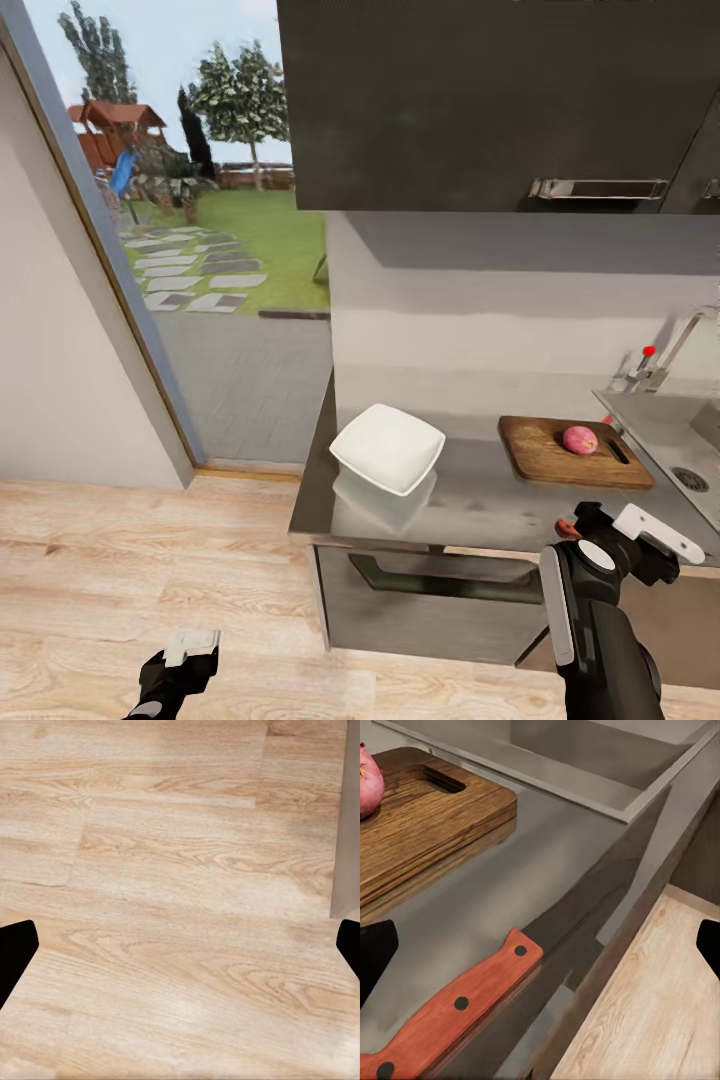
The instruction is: In the kitchen, take the Vidalia onion out of the sink, dice it on the chopping board with the paring knife, put the diced onion into the bowl on the countertop, then place both the paring knife and the chopping board into the sink.
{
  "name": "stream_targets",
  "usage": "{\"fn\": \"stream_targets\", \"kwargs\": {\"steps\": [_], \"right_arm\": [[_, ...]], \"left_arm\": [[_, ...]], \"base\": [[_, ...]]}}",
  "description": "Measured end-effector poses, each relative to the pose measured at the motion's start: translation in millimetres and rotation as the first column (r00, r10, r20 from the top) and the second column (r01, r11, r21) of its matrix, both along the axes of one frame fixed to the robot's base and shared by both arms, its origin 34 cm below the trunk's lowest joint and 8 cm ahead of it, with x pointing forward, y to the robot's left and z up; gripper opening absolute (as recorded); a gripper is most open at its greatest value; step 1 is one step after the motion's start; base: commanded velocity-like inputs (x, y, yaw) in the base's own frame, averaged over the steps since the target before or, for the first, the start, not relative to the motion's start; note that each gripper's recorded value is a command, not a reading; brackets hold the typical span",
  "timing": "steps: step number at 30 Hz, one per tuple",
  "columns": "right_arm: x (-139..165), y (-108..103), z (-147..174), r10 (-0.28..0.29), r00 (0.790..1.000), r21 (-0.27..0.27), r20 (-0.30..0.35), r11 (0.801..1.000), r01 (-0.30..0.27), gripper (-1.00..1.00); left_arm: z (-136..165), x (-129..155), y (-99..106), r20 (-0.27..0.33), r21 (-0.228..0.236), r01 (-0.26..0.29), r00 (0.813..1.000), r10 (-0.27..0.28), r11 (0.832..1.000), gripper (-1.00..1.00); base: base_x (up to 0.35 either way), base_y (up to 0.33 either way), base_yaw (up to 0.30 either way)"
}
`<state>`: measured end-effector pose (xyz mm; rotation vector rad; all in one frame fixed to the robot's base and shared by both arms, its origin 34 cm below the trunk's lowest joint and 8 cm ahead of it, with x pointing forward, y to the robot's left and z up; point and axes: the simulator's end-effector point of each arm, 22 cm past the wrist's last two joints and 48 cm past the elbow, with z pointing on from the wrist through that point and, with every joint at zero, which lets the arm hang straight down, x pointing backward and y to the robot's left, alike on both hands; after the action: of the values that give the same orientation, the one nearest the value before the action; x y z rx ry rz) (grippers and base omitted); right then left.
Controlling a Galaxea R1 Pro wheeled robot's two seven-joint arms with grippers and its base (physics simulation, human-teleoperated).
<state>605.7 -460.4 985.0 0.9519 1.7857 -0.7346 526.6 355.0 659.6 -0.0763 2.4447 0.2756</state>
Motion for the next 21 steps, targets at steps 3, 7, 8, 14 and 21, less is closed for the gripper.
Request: {"fn": "stream_targets", "kwargs": {"steps": [3, 7, 8, 14, 21], "right_arm": [[-0.1, 0.0, 0.0, 0.0, 1.0, 0.0, 0.0, 1.0, 0.0, 1.0], [0.5, 0.9, 0.0, 0.002, 1.0, 0.001, 0.0, 1.0, -0.002, 1.0], [0.6, 1.1, 0.0, 0.003, 1.0, 0.001, 0.0, 1.0, -0.003, 1.0], [1.3, 1.9, 0.1, 0.005, 1.0, 0.002, 0.002, 1.0, -0.005, 1.0], [1.7, 2.8, -0.1, 0.007, 1.0, 0.003, 0.003, 1.0, -0.007, 1.0]], "left_arm": [[0.1, 0.2, 0.0, 0.0, 0.0, 0.0, 1.0, 0.0, 1.0, 1.0], [0.0, -0.1, 0.1, 0.0, 0.0, 0.0, 1.0, 0.0, 1.0, 1.0], [0.0, -0.2, 0.1, 0.0, 0.0, 0.0, 1.0, 0.0, 1.0, 1.0], [0.1, 0.0, 0.1, 0.0, 0.0, 0.0, 1.0, 0.0, 1.0, 1.0], [0.1, 0.0, 0.1, 0.0, 0.0, 0.0, 1.0, 0.0, 1.0, 1.0]], "base": [[-0.012, 0.0, 0.0], [-0.004, 0.0, 0.0], [-0.002, 0.0, 0.0], [0.0, 0.0, 0.0], [0.0, 0.0, 0.0]]}}
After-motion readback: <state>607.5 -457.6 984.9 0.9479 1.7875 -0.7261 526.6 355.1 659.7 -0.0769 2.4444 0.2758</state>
